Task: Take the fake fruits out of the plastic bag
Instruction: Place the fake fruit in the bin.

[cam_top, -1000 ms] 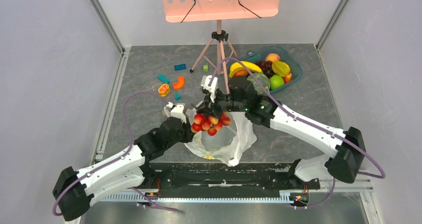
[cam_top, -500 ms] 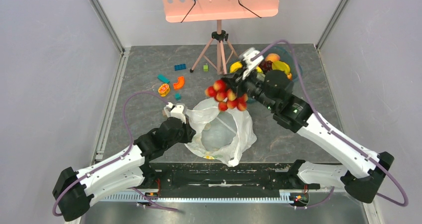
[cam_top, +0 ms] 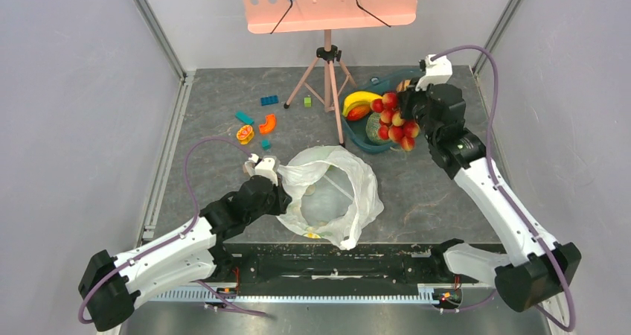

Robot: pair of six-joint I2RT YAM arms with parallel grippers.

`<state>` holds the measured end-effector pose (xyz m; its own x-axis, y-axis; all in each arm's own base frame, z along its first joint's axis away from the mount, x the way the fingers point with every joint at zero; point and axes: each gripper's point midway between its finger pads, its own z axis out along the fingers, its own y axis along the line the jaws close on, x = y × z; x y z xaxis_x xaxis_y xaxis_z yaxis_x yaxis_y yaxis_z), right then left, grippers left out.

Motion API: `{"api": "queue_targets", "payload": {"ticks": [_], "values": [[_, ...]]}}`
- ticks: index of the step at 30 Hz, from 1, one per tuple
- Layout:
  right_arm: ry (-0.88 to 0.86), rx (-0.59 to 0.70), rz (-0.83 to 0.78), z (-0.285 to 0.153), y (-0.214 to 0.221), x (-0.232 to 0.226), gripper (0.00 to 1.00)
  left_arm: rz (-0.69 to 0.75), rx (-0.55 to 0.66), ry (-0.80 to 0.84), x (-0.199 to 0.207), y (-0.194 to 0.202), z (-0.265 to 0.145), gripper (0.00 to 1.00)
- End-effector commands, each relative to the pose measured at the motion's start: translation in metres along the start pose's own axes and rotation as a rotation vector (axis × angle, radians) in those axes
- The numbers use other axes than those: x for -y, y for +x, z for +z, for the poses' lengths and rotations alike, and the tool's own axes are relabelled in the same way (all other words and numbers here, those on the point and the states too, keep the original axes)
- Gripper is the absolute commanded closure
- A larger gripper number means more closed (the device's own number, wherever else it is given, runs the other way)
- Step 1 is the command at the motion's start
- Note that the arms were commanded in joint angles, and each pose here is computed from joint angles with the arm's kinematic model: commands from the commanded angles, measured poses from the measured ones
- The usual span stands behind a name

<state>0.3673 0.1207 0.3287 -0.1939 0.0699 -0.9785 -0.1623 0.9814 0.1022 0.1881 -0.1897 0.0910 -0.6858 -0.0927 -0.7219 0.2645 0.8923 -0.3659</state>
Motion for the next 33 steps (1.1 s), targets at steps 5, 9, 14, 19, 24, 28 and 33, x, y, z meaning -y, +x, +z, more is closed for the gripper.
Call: {"api": "queue_targets", "payload": {"ticks": [5, 9, 14, 19, 24, 28, 33], "values": [[0.040, 0.008, 0.153, 0.049, 0.008, 0.031, 1.00, -0.012, 0.040, 0.006, 0.008, -0.020, -0.006, 0.88], [-0.032, -0.026, 0.181, 0.079, 0.017, 0.015, 1.00, -0.010, 0.033, 0.003, 0.009, -0.020, -0.005, 0.88], [-0.135, -0.011, 0.273, 0.108, 0.017, -0.008, 1.00, -0.007, 0.030, -0.006, 0.008, -0.020, -0.004, 0.89], [-0.133, 0.021, 0.329, 0.133, 0.013, -0.010, 1.00, -0.013, 0.026, -0.007, 0.008, -0.019, -0.003, 0.89], [-0.195, 0.024, 0.385, 0.159, 0.010, -0.024, 1.00, -0.013, 0.024, -0.014, 0.007, -0.019, -0.003, 0.89], [-0.210, 0.029, 0.422, 0.170, 0.012, -0.029, 1.00, -0.012, 0.027, -0.017, 0.006, -0.020, -0.004, 0.89], [-0.198, 0.004, 0.453, 0.181, 0.027, -0.028, 1.00, -0.012, 0.024, -0.020, 0.004, -0.017, -0.004, 0.89]]}}
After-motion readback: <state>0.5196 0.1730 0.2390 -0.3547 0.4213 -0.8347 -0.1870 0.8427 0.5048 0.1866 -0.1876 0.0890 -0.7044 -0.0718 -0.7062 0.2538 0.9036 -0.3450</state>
